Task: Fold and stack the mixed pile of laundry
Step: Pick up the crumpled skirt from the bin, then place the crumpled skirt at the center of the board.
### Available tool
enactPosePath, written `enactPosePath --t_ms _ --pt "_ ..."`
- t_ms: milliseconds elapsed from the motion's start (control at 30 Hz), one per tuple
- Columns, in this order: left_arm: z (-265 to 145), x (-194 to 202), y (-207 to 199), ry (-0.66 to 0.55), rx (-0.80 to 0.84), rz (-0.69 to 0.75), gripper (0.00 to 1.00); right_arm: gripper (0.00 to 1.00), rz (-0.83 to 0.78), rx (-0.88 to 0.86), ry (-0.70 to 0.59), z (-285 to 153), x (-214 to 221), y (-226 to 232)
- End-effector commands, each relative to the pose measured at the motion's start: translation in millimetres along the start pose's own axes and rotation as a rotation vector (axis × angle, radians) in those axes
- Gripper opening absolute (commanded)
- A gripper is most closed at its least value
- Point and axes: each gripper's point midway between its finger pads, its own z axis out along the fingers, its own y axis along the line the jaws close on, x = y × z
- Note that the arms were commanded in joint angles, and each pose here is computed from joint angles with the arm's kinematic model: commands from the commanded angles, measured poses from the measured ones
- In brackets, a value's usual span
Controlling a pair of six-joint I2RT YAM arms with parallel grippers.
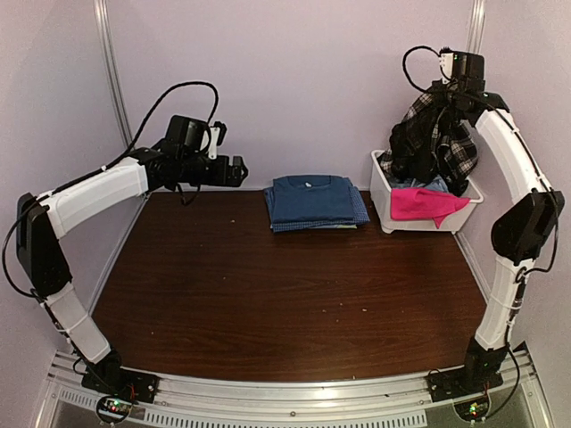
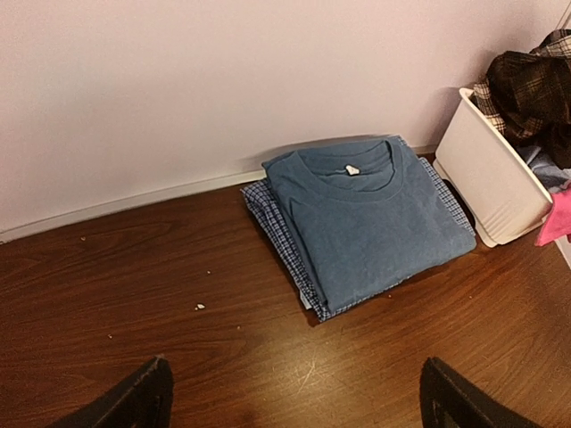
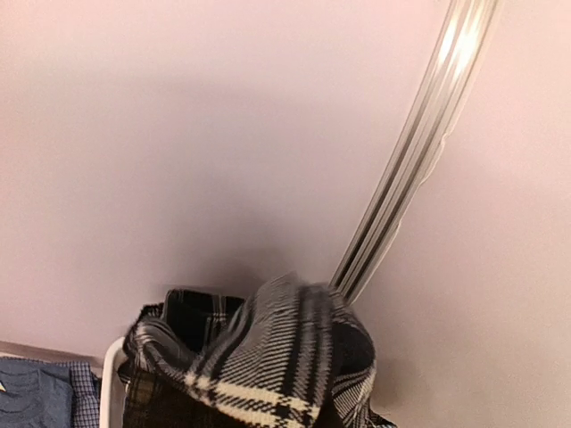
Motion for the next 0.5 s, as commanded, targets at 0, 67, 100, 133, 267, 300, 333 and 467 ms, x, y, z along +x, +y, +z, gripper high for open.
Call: enactPosePath --t_ms 0,67,100,133,267,300,333,467 --pt "1.3 -20.4 -4.8 -0.062 0.027 -0.036 0.98 0.0 0.148 0.057 -0.28 -58.9 -93.4 -49.1" --pt "2.0 -20.6 -5.3 -0.065 0.03 -0.041 0.98 0.0 0.186 0.047 -0.337 -70.7 -109.4 -58.8" --pt "2.3 -20.4 -5.1 -0.065 0.029 -0.042 0.98 0.0 0.205 0.044 -0.365 -77.1 -117.4 -64.2" --pt "2.4 -20.1 -5.2 -0.064 0.03 -0.044 0.98 0.0 0.223 0.035 -0.392 -83.4 -125.1 -67.8" --pt "2.2 -20.2 -4.5 -0.066 0.027 -0.052 0.98 0.0 0.28 -0.088 -0.515 -114.3 -158.9 -65.6" --pt "2.5 -19.6 -4.0 -0.065 0.025 -0.054 0.98 0.0 0.301 -0.138 -0.543 -123.3 -166.6 -61.5" --pt "2.6 -19.7 -3.7 -0.067 0.023 -0.057 0.98 0.0 0.316 -0.201 -0.574 -133.5 -174.8 -55.7" --pt "2.9 -20.0 -2.1 -0.073 0.017 -0.071 0.98 0.0 0.447 -0.489 -0.703 -184.6 -209.9 -34.5"
